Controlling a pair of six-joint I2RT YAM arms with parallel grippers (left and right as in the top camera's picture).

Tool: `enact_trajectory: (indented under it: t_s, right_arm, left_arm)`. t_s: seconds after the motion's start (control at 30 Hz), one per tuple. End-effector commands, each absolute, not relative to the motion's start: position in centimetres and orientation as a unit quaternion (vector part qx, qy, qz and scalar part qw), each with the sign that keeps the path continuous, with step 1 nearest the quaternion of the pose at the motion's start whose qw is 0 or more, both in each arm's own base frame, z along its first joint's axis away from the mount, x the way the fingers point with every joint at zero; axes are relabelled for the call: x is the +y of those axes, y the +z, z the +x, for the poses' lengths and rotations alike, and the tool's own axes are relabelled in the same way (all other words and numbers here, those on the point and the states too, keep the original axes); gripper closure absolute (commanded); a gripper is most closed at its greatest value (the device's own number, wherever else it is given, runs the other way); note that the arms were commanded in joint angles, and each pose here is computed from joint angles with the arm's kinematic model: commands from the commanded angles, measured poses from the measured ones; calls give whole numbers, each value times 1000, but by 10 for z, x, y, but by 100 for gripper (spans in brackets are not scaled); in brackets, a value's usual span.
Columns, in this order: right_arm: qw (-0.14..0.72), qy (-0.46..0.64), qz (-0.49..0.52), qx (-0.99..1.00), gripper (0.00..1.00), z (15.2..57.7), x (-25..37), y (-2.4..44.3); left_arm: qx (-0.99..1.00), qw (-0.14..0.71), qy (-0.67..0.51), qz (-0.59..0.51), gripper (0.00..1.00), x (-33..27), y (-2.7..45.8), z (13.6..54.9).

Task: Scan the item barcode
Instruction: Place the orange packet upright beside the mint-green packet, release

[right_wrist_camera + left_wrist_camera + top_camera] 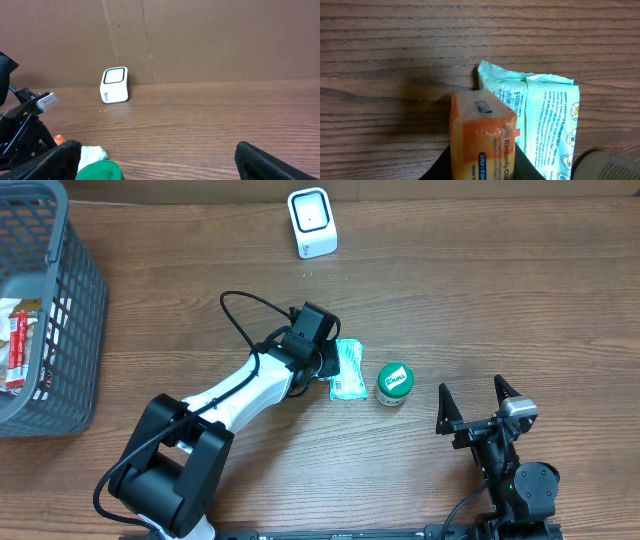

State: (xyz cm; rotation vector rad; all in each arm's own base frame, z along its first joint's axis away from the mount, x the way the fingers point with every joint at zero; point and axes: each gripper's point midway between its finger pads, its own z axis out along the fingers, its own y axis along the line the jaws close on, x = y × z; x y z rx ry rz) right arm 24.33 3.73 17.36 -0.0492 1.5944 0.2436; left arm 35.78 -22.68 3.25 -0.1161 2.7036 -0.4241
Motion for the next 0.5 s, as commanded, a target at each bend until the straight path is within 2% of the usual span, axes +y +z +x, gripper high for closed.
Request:
enact_trajectory:
  t_s: [0.0, 0.23, 0.3, 0.4, 0.47]
  right_arm:
    - [693, 105, -13, 713, 0, 244, 34, 171]
    - [693, 105, -13, 713, 0, 244, 34, 171]
    - [693, 105, -13, 713, 0, 244, 34, 171]
    - [693, 105, -13, 713, 0, 244, 34, 171]
    - [693, 105, -13, 713, 0, 244, 34, 171]
  left_arm:
    - [967, 209, -146, -30, 82, -226, 34, 365]
    - [973, 194, -121, -28, 81, -217, 28, 358]
    - [973, 194, -121, -28, 73, -217, 28, 357]
    - [973, 194, -122, -27, 55, -218, 28, 357]
    - [973, 194, -123, -27, 49, -218, 28, 357]
